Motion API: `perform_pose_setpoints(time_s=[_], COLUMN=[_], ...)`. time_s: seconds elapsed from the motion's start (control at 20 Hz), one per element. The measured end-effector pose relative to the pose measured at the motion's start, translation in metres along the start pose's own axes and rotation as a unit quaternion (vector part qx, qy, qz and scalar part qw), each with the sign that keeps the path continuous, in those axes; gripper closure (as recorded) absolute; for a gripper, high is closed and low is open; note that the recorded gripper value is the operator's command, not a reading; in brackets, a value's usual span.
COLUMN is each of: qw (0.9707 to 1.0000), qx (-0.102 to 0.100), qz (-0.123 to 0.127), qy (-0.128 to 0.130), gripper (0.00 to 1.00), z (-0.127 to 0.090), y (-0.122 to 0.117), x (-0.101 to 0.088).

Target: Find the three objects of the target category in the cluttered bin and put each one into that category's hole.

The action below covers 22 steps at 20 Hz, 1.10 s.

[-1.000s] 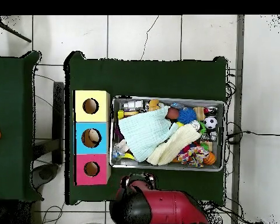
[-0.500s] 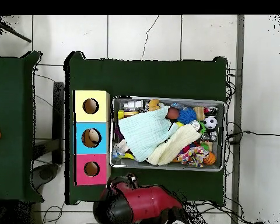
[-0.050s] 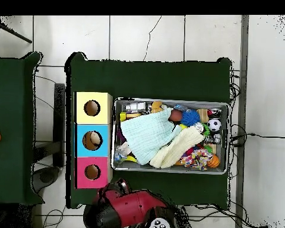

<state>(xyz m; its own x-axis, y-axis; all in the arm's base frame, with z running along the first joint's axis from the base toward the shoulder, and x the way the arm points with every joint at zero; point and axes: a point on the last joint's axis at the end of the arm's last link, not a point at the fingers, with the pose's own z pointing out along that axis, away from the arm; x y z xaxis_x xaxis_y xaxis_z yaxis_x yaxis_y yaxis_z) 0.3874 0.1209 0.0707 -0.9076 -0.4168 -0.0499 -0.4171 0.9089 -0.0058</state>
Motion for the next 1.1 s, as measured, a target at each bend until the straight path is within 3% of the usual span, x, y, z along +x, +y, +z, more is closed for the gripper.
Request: perform_pose_setpoints(time_s=[0.25,0.75,1.1], qw=[0.9998,0.9982,0.9978], qx=[-0.008,-0.026,-0.028], qz=[0.01,0.002,0.002], qy=[0.014,0.054,0.06], gripper=[0.0,0.0,0.0], z=[0.023,0.063,0.053], y=[0.001,0.019,0.015], x=[0.019,0.064,0.055])
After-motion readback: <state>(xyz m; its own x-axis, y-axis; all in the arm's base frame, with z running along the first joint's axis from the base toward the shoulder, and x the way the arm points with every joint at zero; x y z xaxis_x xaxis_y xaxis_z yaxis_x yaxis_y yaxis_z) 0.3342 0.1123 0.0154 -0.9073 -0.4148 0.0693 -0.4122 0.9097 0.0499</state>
